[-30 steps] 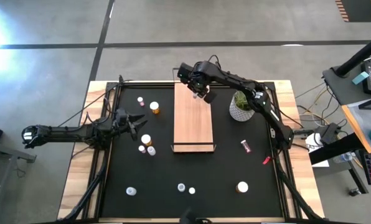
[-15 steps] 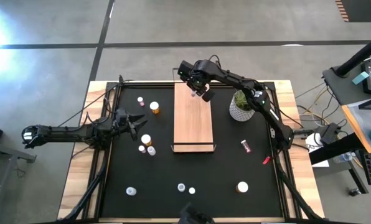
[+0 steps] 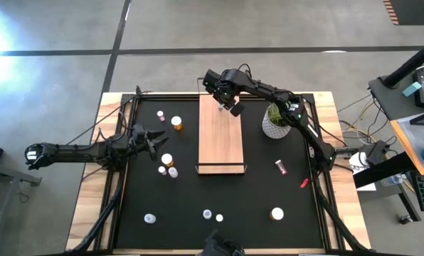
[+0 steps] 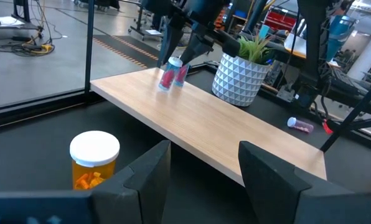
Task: Pick and place medicine bottles onto shelf by color
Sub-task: Put the top blue pill bottle on the shelf aligned with the blue pill bottle
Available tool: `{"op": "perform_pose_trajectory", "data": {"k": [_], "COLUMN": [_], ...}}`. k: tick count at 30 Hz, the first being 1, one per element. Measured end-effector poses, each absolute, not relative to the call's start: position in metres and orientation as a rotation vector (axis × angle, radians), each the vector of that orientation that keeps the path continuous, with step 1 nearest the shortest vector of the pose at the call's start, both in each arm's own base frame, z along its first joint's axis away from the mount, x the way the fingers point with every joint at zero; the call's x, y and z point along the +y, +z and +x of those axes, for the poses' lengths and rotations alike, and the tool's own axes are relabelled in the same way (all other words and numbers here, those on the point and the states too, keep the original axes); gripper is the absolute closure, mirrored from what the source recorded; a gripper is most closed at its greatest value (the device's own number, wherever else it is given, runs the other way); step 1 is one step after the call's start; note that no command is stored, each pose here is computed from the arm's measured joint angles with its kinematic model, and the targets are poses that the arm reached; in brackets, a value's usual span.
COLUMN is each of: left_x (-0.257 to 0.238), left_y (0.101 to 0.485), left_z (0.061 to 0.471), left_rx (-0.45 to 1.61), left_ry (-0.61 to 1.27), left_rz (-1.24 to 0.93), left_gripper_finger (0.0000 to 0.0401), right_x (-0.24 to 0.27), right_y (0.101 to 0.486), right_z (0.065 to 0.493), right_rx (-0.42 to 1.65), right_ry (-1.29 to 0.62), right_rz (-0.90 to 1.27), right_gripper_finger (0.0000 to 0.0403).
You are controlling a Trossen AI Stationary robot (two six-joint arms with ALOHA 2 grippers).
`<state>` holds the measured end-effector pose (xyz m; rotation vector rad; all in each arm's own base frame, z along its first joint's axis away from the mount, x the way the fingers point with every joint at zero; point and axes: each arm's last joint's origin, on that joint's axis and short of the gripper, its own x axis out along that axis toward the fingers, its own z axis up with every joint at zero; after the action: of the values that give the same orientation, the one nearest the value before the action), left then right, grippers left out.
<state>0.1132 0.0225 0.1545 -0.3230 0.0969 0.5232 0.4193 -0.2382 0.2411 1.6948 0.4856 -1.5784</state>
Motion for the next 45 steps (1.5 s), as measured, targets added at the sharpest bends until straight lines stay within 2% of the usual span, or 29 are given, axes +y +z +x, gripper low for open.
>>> {"op": "perform_pose_trajectory", "data": {"k": [20,45], "left_x": [0.0225,0.0225], "left_y": [0.1545,0.1545], "left_z": [0.1132,0.1132], "left_rx": [0.097,0.097], "left_ry": [0.523,0.523], "left_rz": [-0.323,-0.323], "left_gripper_finger": [0.0228,0.0228], "right_x": [-0.2449,-0.2447], "right_y": [0.2395,0.2391], "right_z": [0.4161,0.4154], "right_rx": [0.511,0.523], "right_ry": [-1.567,-1.575], "right_rz": [1.665,1.618], "right_gripper_finger": [0.0295,0.0254]}}
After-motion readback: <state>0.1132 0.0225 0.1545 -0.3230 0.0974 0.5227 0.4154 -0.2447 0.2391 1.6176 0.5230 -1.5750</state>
